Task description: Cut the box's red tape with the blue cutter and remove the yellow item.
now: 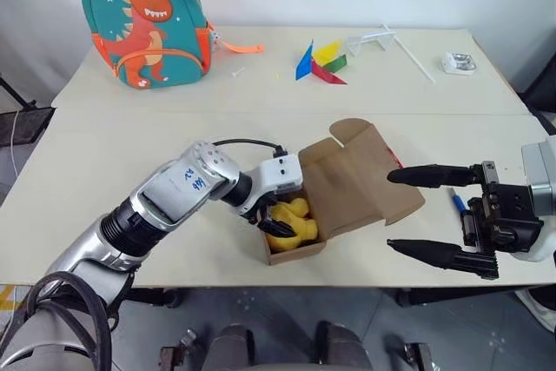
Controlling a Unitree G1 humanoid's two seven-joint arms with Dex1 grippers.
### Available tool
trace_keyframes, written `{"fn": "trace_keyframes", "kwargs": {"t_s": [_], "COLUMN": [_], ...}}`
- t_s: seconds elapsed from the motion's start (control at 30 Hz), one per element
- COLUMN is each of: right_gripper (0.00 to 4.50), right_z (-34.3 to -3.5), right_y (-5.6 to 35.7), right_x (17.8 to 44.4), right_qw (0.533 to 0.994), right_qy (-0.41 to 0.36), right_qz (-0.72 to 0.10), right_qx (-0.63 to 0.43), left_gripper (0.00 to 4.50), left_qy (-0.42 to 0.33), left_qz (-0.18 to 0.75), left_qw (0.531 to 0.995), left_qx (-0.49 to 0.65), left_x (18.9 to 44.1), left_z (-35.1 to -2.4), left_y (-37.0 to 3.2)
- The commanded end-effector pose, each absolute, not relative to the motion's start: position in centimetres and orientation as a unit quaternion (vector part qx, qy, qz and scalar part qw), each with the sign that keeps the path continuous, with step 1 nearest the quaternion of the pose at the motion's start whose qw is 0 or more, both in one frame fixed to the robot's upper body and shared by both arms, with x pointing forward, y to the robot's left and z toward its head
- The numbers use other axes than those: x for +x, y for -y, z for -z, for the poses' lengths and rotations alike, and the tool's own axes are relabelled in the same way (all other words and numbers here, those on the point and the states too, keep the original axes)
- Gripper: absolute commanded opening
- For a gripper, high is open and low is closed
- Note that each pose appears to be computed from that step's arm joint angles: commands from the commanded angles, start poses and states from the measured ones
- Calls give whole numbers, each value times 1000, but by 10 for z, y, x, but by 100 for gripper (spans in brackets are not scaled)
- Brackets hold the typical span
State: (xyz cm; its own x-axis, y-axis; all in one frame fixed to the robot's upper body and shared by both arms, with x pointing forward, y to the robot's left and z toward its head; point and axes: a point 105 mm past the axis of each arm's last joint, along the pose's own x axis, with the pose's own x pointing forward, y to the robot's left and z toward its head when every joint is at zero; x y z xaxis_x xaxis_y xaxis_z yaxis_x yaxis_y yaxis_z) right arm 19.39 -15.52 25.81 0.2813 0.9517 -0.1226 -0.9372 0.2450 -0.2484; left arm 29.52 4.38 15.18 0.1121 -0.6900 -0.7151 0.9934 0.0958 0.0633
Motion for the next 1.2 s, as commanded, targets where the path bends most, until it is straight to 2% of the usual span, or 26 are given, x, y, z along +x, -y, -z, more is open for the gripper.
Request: {"fn": "trace_keyframes", "kwargs": {"t_s": [0.03,0.2,0.33,0.57,0.67,0.73,0.8,0.83,0.9,0.93,1.0,1.1,1.2], "right_gripper": [450,450,450,450,450,450,450,450,450,450,450,450,450], "right_z": [-266,-261,-258,-260,-257,-256,-256,-257,-261,-263,-263,-264,-261], "right_y": [156,160,163,167,166,164,163,162,154,151,145,129,118], "right_x": [191,191,193,198,199,201,202,202,204,204,205,206,210], "right_qw": [787,789,792,805,804,804,804,803,795,792,782,757,747], "right_qy": [42,32,31,47,51,56,60,65,92,101,112,137,140], "right_qz": [-598,-596,-592,-575,-578,-577,-578,-578,-587,-590,-603,-633,-648], "right_qx": [-150,-146,-144,-136,-133,-129,-126,-126,-121,-119,-112,-88,-55], "left_gripper": [245,109,3,1,1,1,1,1,1,1,1,1,1], "left_qy": [-267,-238,-207,-117,-75,-11,35,50,84,94,94,35,-25], "left_qz": [606,613,648,704,709,713,695,673,594,569,517,389,277], "left_qw": [689,700,696,688,698,701,718,737,797,812,846,919,960], "left_qx": [294,279,230,135,64,-3,-33,-35,-75,-88,-87,-50,-18], "left_x": [300,308,304,304,310,311,315,320,332,333,334,330,318], "left_z": [-146,-161,-178,-225,-245,-262,-271,-273,-280,-281,-275,-238,-198], "left_y": [-45,-39,-30,-34,-47,-68,-86,-93,-136,-151,-182,-250,-307]}}
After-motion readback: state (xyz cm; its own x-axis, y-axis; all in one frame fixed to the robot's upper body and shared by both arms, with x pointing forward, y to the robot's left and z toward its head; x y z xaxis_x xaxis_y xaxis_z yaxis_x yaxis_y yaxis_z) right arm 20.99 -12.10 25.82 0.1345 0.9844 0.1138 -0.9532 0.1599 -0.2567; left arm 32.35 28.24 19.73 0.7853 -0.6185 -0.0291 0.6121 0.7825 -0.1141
